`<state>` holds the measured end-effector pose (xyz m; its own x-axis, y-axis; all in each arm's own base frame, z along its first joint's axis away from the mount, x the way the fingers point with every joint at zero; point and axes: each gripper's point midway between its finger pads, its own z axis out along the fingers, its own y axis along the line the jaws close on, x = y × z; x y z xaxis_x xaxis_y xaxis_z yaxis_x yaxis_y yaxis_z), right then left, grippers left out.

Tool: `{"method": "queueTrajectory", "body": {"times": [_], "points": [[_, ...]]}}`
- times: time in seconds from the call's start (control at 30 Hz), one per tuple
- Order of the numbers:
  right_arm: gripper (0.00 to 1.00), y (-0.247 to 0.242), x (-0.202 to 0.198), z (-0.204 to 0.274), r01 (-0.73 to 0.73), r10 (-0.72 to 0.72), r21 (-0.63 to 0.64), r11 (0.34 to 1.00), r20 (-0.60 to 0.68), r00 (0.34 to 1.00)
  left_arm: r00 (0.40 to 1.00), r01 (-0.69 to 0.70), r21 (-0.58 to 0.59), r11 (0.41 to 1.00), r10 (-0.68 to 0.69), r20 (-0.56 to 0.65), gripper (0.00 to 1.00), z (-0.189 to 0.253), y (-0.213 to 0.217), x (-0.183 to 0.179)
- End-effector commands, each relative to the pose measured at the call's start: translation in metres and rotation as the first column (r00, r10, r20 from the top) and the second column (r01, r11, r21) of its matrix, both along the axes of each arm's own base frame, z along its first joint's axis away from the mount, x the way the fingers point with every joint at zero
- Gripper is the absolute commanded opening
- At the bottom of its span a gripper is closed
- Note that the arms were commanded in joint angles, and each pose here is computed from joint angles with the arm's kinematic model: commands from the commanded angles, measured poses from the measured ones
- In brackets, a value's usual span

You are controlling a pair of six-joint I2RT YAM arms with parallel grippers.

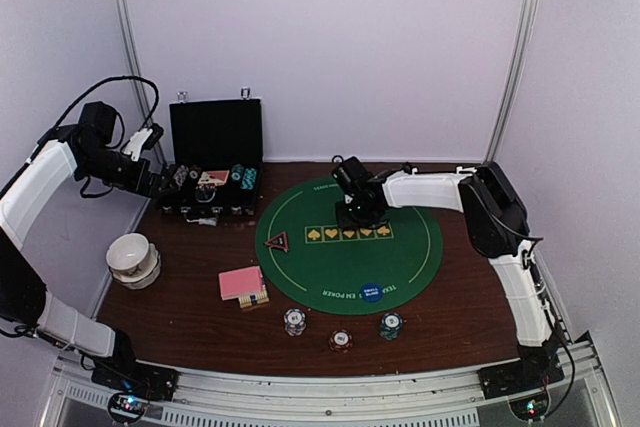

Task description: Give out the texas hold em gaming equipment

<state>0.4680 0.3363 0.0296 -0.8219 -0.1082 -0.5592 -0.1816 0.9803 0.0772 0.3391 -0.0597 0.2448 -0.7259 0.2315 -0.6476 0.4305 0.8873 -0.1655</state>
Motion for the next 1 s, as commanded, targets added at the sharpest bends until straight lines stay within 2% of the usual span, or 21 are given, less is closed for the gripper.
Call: {"method": "queueTrajectory", "body": {"times": [0.0,0.3,0.57,0.77,0.9,0.97], "points": [[0.27,-0.012,0.018,-0.013,0.017,-0.018,-0.028,0.999,-0.039,0.999,0.999,0.013,0.005,1.000,-0.013,0.034,0.98,0.010,0.001,0.003],[0.26,-0.021,0.055,-0.013,0.069,-0.070,-0.023,0.997,-0.025,0.997,0.999,0.016,0.013,1.000,-0.017,0.032,0.98,0.008,0.002,0.003],[0.29,-0.015,0.067,-0.001,0.041,-0.041,-0.022,0.999,0.005,0.999,0.999,0.018,0.018,1.000,-0.018,0.026,0.98,0.005,0.002,0.001],[0.54,-0.001,0.032,0.042,-0.074,0.077,-0.050,0.996,0.061,0.995,1.000,0.023,0.022,0.999,-0.024,0.020,0.98,0.004,0.002,0.000],[0.66,0.012,-0.021,0.062,-0.171,0.172,-0.029,0.985,0.062,0.983,0.999,0.028,0.019,0.999,-0.029,0.015,0.98,0.004,0.001,-0.002],[0.68,0.016,-0.055,0.060,-0.225,0.226,-0.030,0.974,0.035,0.973,0.999,0.032,0.019,0.999,-0.032,0.011,0.98,0.004,0.001,-0.003]]}}
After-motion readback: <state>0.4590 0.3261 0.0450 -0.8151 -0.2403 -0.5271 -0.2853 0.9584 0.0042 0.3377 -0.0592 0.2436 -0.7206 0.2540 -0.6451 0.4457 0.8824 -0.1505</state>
